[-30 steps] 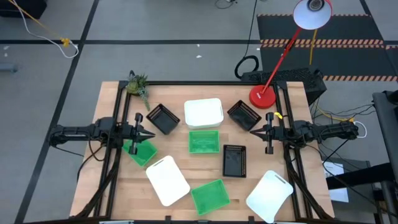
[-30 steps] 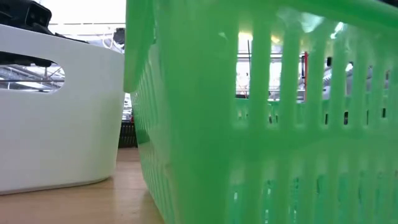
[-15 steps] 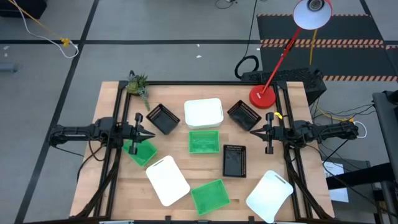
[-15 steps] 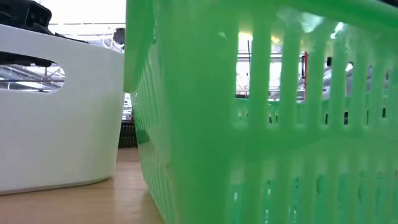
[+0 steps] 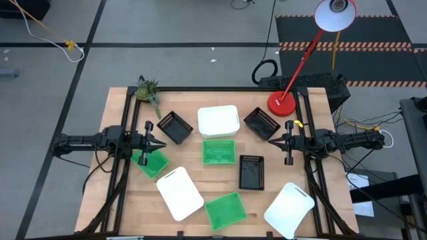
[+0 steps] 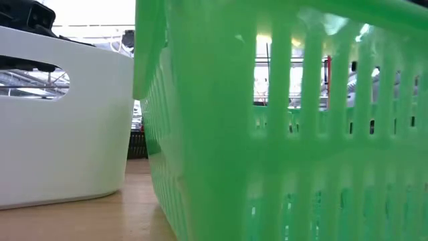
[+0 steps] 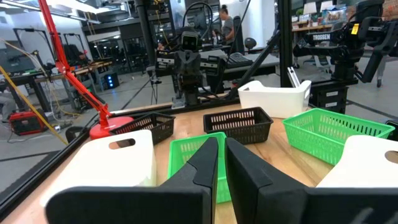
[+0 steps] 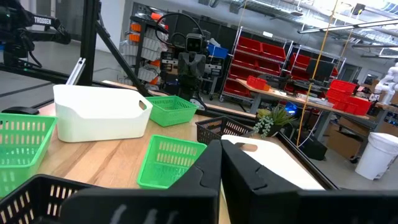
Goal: Stack baskets by color
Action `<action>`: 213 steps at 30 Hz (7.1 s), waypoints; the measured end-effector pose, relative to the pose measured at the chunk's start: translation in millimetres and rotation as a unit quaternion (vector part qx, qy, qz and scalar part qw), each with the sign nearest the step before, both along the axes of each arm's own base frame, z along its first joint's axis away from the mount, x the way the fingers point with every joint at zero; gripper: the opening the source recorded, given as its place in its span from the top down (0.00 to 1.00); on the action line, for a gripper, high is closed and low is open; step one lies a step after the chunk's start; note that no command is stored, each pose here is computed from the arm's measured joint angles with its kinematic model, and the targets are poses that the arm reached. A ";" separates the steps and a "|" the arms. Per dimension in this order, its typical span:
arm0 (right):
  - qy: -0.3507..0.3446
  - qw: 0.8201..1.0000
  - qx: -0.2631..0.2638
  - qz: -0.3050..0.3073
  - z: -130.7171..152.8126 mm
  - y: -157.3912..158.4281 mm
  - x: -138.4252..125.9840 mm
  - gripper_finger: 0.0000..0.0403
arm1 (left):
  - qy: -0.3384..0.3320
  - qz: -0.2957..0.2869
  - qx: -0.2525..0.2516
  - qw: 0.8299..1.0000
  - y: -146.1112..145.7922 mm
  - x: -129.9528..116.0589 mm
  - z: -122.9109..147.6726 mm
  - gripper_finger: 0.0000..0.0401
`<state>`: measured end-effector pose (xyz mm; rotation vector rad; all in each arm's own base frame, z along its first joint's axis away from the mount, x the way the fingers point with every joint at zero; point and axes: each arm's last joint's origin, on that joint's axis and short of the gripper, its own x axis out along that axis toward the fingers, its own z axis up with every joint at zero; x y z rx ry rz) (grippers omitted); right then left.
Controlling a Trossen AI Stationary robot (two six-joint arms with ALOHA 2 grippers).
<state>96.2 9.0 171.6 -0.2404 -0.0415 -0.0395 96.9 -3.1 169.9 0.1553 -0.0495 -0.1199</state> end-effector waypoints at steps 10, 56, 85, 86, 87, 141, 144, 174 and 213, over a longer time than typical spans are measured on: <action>0.000 1.000 0.000 0.000 -0.1 0.0 0.0 1.00 | 0.000 0.000 0.000 1.000 0.0 0.0 0.1 0.92; -0.003 1.000 -0.002 0.000 0.6 0.0 0.0 1.00 | -0.033 -0.005 -0.073 0.997 0.0 -2.1 17.8 0.99; -0.024 0.997 0.077 -0.002 4.5 -0.5 -0.4 1.00 | 0.055 0.030 0.013 0.998 1.8 19.9 237.5 0.95; -0.026 0.996 0.090 -0.013 4.9 -1.1 -0.5 1.00 | 0.059 0.030 0.019 0.998 1.8 23.6 237.8 0.95; -0.024 0.994 0.101 -0.023 4.8 -1.8 -0.4 1.00 | 0.063 0.030 0.023 0.997 1.9 27.1 237.8 0.95; 0.242 0.957 0.130 -0.090 134.2 10.2 88.1 1.00 | 0.570 0.101 0.013 0.815 -47.8 65.9 135.4 0.62; 0.245 0.955 0.141 -0.093 123.2 10.4 89.2 1.00 | 0.602 0.095 0.024 0.792 -51.9 65.4 129.5 0.61; 0.231 0.962 0.122 -0.083 118.4 10.9 91.6 1.00 | 0.694 0.057 0.081 0.713 -113.4 34.8 44.3 0.45; 0.209 0.971 0.105 -0.054 123.2 19.7 92.8 1.00 | 0.681 0.148 0.154 0.700 -92.0 61.8 83.3 0.96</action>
